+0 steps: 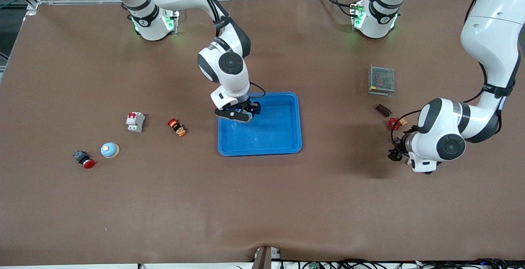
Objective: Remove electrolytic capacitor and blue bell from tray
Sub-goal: 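Set the capacitor by the white arc while the right gripper lifts the bell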
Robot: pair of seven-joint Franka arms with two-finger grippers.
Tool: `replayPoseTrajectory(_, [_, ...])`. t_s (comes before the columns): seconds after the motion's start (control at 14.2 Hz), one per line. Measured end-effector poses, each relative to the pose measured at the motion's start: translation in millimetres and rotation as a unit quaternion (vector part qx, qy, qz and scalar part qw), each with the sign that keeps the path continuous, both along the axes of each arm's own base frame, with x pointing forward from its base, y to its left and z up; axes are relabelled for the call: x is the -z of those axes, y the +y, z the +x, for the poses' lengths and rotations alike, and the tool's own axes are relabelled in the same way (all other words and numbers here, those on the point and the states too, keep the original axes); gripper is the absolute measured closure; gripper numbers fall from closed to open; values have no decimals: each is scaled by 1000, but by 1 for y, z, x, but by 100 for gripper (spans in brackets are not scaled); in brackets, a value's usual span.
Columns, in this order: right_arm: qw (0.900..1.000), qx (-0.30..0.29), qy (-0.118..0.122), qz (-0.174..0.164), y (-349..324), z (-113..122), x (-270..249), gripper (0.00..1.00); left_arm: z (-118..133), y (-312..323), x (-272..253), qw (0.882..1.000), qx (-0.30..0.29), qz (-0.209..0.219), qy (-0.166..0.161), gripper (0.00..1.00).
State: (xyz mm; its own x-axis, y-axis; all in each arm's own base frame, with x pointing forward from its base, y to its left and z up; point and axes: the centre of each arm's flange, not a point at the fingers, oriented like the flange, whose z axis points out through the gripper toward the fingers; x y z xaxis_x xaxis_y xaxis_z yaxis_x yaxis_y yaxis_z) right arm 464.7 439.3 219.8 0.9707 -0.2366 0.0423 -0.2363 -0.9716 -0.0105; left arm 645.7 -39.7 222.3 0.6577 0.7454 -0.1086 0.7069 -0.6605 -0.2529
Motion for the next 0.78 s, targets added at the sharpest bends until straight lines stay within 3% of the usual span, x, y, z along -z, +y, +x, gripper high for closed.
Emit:
replayPoseTrajectory(0.35, [1000,-3,1,-2,2,-3,16,0,29,-4,-70,994,108,-14,-29,0])
replayPoseTrajectory(0.78, [1000,-9,2,-3,5,-8,28,0,39,-4,-144,983,166,-8,-72,0])
